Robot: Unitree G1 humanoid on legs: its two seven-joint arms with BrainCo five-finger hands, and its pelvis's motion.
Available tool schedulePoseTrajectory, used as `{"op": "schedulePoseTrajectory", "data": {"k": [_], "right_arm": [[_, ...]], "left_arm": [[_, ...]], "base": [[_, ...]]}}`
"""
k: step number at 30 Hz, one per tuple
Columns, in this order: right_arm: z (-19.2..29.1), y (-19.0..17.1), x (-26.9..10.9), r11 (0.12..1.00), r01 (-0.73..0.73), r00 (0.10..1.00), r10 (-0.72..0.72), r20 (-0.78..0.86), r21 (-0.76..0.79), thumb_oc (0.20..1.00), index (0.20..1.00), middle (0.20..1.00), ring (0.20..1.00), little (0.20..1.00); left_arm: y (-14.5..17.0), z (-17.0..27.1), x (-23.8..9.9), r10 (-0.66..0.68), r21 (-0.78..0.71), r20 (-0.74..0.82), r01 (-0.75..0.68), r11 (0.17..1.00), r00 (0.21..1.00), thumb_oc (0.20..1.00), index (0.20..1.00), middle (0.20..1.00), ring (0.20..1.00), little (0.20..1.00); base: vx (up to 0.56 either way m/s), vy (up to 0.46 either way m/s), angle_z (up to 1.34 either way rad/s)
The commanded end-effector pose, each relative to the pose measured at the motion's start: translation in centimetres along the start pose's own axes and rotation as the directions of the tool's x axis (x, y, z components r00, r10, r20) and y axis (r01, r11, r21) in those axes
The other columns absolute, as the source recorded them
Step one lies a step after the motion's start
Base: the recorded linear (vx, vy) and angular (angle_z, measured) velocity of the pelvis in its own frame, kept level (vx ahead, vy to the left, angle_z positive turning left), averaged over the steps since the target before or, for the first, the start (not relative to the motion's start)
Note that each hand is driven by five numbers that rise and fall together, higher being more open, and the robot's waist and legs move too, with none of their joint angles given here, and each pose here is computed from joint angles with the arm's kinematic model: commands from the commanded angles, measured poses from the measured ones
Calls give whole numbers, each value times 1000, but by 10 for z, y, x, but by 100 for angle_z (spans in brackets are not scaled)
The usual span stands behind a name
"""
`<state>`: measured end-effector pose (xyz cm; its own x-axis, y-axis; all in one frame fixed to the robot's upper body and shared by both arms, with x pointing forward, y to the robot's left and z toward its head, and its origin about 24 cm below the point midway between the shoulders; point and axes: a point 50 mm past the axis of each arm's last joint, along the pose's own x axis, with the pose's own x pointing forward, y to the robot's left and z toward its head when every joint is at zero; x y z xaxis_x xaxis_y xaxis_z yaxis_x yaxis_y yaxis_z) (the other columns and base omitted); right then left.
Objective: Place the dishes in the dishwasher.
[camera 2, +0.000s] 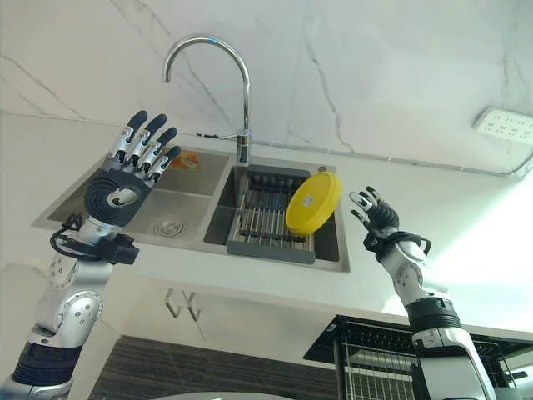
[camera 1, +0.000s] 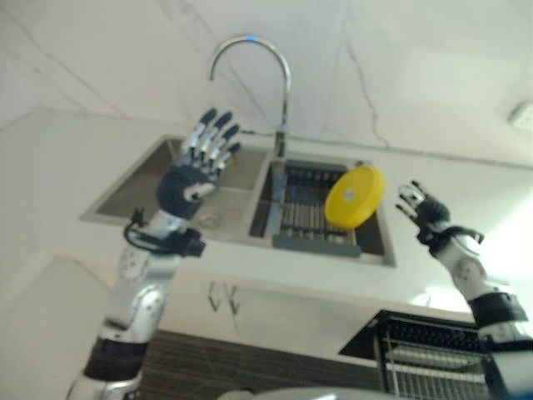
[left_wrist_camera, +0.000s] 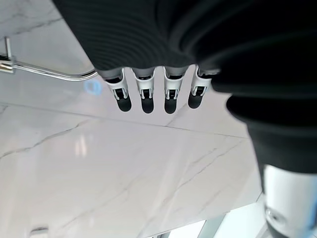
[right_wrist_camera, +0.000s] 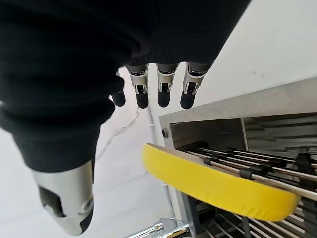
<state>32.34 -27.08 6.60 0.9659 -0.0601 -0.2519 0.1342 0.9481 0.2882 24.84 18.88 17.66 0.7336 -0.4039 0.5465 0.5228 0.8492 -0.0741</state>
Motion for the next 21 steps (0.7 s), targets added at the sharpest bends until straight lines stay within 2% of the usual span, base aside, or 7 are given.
{"op": "schedulePoseTrajectory", "data": {"k": [1, 21], "right_arm": [[58, 4, 7, 999, -35, 987, 37, 154, -18, 1000, 1000, 1000, 1000, 1000], [51, 3, 19, 999, -25, 998, 26, 65, -23, 1000, 1000, 1000, 1000, 1000]], "left_arm": [[-6, 3, 15, -60, -6, 38, 60, 998, 997, 1000, 1000, 1000, 1000, 1000], [-5, 4, 21, -61, 2, 32, 61, 998, 998, 1000, 1000, 1000, 1000, 1000]], "base": [[-5, -8, 6], [-16, -9, 6]]}}
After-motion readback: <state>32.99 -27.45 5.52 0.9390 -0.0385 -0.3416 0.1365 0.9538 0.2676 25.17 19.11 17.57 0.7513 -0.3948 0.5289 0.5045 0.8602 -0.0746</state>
